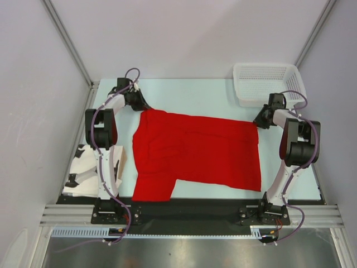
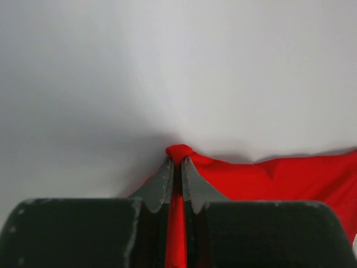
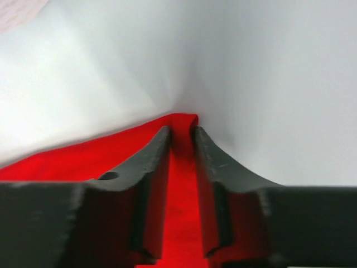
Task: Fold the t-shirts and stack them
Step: Fold the tshirt
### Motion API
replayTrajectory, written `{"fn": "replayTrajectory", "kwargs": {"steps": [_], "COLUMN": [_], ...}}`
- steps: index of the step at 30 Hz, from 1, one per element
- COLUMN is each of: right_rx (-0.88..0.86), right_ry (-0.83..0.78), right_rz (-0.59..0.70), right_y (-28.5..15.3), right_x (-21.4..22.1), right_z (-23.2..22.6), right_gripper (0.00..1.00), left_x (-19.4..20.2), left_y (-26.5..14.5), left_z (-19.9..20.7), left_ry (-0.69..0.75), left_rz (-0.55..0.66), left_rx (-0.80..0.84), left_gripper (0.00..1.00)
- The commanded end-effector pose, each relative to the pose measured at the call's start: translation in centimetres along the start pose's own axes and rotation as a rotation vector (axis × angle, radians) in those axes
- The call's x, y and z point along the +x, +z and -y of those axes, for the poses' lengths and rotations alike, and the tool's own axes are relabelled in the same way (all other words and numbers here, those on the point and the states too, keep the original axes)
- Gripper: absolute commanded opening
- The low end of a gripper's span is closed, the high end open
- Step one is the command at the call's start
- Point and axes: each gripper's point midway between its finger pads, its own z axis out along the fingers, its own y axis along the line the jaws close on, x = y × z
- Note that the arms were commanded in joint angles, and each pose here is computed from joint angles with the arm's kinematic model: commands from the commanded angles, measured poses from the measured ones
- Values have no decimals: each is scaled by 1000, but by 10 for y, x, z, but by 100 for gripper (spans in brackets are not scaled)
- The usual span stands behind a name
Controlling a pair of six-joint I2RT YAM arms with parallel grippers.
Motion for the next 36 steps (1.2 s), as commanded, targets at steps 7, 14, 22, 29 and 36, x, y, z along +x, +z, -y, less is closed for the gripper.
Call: {"fn": "replayTrajectory", "kwargs": {"steps": [7,14,22,29,36], "right_rx": [52,76,102,172,274], "right_ry": [68,72,62,-9,-31], "right_rz": [181,255,271,175,36], "right_y": [-8,-5,2,-14,-92], "right_x": [-28,-59,-74,-70,-27], "right_z": [4,4,3,-1,33], "right_gripper": [0,0,0,53,68], "left_x": [-50,-74,-115,-114,-103], "left_y": [-23,-7,3,-11,-95], "left_z": [18,18,31,31,49], "left_ry": [-33,-107,-107,-77,129], "left_rz": [174,255,346,334,348], "left_rx": [97,153,235,123,-117], "left_gripper": [0,0,5,59,73]}}
